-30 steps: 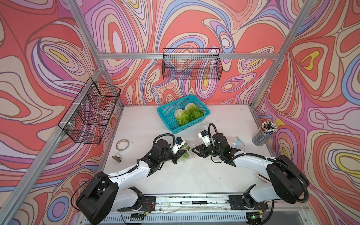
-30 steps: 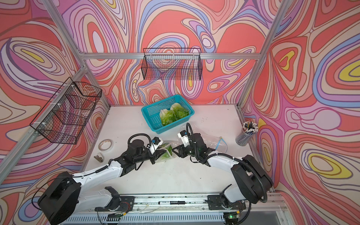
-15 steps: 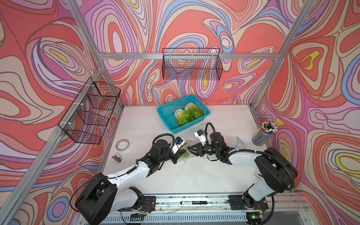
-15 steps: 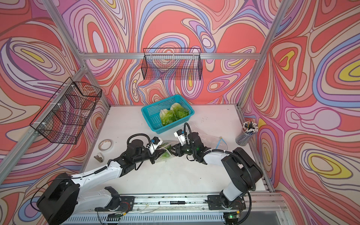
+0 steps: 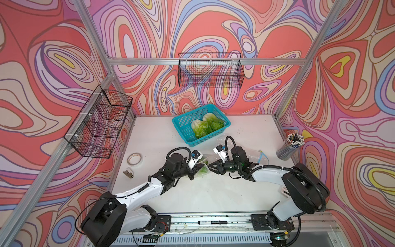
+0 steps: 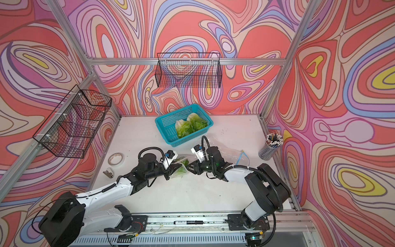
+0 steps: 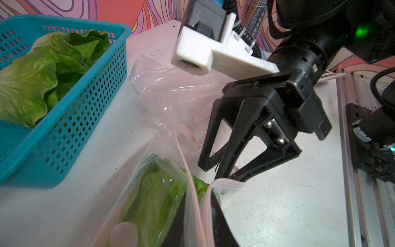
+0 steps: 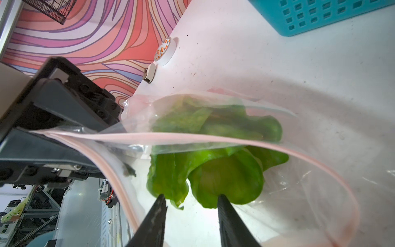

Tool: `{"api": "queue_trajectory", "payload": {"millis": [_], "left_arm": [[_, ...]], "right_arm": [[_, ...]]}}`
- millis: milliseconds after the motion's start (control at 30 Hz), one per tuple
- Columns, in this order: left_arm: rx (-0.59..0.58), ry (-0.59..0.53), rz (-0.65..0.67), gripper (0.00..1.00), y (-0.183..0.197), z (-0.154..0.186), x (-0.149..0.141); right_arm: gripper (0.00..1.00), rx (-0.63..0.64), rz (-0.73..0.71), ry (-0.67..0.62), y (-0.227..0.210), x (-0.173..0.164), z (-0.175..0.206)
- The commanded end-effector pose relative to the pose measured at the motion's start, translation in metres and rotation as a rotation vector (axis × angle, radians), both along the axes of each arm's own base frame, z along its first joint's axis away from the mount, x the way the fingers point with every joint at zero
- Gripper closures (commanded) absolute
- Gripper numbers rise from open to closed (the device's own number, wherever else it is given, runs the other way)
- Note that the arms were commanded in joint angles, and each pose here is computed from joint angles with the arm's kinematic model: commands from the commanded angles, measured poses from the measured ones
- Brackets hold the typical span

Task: Open the zip-top bag and take out the chinese cabbages
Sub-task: Pick up the Chinese cabbage from the zipper food storage bag.

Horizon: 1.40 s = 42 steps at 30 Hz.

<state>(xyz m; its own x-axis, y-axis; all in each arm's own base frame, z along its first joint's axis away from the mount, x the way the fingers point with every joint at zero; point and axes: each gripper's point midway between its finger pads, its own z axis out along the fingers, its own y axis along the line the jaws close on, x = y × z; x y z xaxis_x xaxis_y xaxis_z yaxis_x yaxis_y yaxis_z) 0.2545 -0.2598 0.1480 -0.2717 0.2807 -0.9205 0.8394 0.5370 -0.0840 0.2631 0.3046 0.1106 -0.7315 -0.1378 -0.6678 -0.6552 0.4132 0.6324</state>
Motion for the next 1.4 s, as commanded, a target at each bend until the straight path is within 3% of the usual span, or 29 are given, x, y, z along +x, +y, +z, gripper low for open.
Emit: {"api": "queue_trajectory", "payload": {"millis": [0,933,1367], "left_arm": [[-0.036,-0.038,-0.03,0.83,-0.004,0.012,-0.004],[-0.076,-0.019,-0.086,0.84,-0.012,0.028,-0.011],[-0.195,-0.005,-0.133,0.84,-0.026,0.041,-0.012]], "right_arm": [[0.59,0.025,0.034,-0.008,0.002,-0.003,0.002],[0.67,0.07,0.12,-0.021,0.01,-0.019,0.001],[0.62,0.171,0.13,-0.014,0.036,-0.011,0.006]]}}
